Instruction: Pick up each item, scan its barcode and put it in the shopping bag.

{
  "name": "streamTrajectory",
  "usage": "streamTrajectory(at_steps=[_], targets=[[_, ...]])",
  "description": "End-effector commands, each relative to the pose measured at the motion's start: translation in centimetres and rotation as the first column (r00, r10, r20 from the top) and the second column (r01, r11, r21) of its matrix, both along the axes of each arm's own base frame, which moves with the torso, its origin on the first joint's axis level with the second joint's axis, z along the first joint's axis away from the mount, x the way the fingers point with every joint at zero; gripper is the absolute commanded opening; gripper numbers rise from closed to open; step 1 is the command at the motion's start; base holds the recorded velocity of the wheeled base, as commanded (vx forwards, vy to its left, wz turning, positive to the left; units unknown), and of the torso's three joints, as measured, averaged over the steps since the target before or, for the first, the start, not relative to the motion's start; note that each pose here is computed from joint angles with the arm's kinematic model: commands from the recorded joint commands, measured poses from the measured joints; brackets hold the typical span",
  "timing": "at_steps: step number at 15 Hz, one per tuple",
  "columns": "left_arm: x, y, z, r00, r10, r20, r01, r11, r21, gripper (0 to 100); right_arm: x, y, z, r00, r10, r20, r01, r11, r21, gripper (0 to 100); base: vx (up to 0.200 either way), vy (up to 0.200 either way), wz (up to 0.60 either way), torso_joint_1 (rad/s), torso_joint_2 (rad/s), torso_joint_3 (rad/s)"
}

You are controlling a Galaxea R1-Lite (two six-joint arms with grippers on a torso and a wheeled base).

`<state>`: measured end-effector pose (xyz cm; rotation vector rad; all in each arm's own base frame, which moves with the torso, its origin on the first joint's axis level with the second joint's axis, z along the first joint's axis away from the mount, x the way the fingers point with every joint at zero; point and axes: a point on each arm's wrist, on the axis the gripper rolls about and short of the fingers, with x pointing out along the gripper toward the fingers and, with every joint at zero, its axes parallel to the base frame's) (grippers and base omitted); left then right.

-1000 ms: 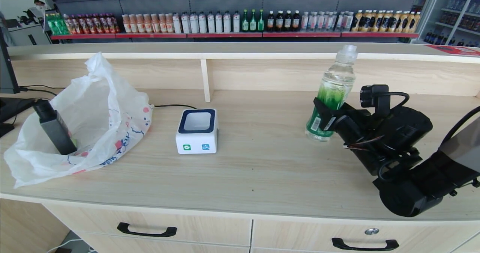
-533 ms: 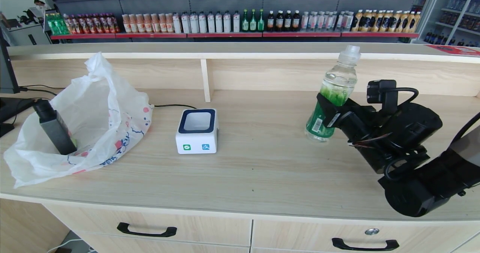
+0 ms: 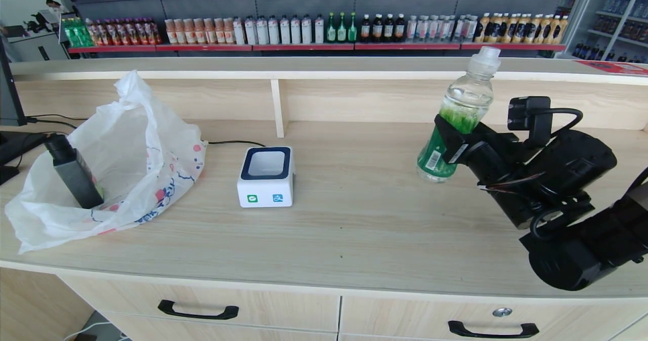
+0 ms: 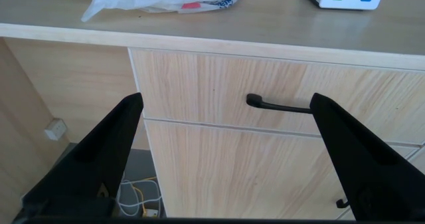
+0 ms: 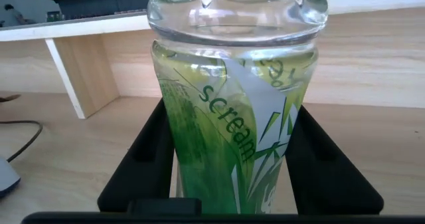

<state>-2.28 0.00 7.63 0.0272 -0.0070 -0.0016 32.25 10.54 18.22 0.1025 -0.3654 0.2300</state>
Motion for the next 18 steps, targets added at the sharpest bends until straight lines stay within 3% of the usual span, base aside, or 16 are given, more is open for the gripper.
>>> streamTrajectory(at_steps=[1,5,8,11,16,18], targets=[[0.0,0.0,0.0,1.0,0.0,0.001,0.0,1.0,0.0,100,-0.9,-0.2,1.6,0.999,-0.003,0.048,0.003,1.0,0.004,0,0.0,0.0,0.0,0.0,0.0,0.0],[0.0,0.0,0.0,1.0,0.0,0.001,0.0,1.0,0.0,100,-2.8,-0.3,4.0,0.992,0.027,0.122,-0.028,1.0,0.006,0,0.0,0.0,0.0,0.0,0.0,0.0],[0.0,0.0,0.0,1.0,0.0,-0.001,0.0,1.0,-0.001,100,-7.3,1.7,4.6,0.973,0.194,0.127,-0.194,0.981,-0.012,0,0.0,0.0,0.0,0.0,0.0,0.0],[0.0,0.0,0.0,1.0,0.0,-0.001,0.0,1.0,-0.001,100,-12.5,1.7,4.6,0.948,0.294,0.119,-0.293,0.956,-0.024,0,0.0,0.0,0.0,0.0,0.0,0.0],[0.0,0.0,0.0,1.0,0.002,-0.001,-0.002,1.0,-0.003,100,-17.2,3.0,5.3,0.876,0.457,0.157,-0.46,0.888,-0.017,0,0.0,0.0,0.0,0.0,0.0,0.0],[0.0,0.0,0.0,1.0,0.002,-0.001,-0.002,1.0,-0.003,100,-18.1,4.7,6.7,0.815,0.541,0.206,-0.554,0.832,0.01,0,0.0,0.0,0.0,0.0,0.0,0.0]])
